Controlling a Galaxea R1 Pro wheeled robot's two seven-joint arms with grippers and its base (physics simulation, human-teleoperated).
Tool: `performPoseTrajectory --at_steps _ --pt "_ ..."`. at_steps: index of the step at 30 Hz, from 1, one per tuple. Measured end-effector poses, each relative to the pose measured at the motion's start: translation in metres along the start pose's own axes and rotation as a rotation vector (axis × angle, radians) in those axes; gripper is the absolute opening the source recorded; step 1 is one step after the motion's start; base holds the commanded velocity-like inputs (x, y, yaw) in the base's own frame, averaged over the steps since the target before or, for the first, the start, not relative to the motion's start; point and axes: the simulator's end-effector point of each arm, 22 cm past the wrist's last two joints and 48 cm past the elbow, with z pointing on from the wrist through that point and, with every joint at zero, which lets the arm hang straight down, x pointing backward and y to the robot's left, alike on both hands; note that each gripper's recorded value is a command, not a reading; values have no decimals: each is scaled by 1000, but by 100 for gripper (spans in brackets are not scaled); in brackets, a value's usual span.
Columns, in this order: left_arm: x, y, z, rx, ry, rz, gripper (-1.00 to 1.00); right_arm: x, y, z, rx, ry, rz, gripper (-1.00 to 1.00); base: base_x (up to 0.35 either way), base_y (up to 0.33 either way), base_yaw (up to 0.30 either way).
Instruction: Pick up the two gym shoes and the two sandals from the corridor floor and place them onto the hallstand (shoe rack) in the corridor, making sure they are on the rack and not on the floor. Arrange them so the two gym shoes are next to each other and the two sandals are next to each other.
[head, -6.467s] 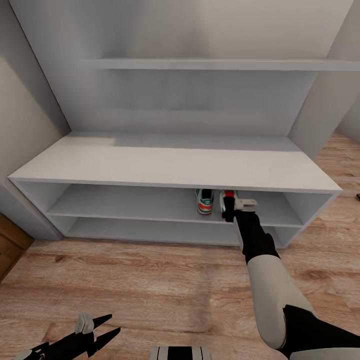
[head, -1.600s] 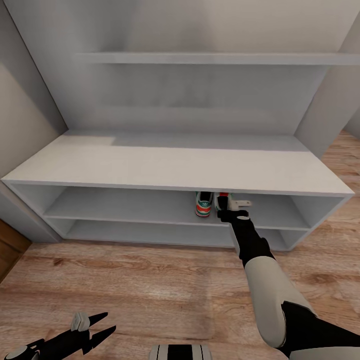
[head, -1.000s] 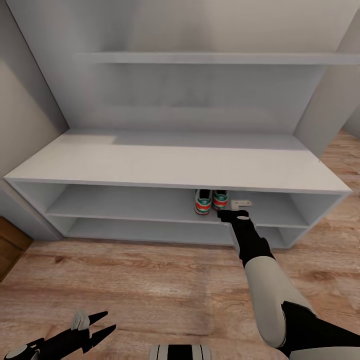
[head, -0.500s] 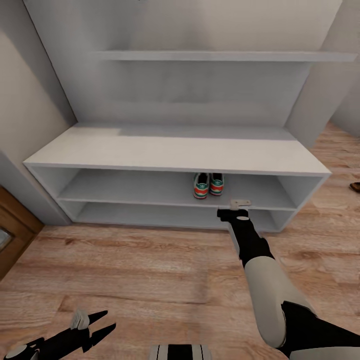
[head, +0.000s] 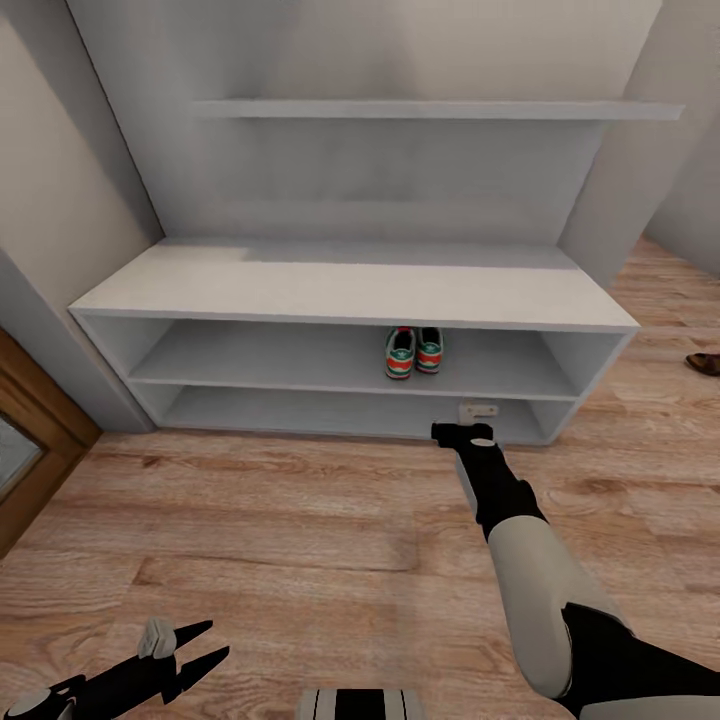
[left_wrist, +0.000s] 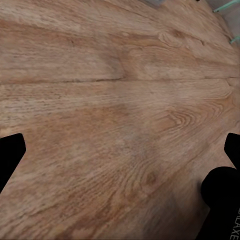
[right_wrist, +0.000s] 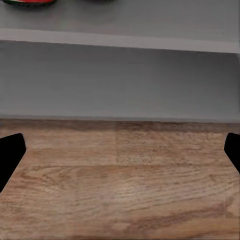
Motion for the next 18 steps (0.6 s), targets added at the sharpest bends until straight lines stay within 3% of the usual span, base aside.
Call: performPoseTrajectory --at_steps 10,15,18 --pt "-1 3 -2 -8 1 3 100 35 22 5 -45 26 -11 100 -5 0 0" --pt "-1 5 -3 -16 3 4 100 94 50 3 -105 112 -25 100 0 0 0" --pt "0 6 -5 -18 4 4 100 112 57 1 -120 128 -27 100 0 0 0"
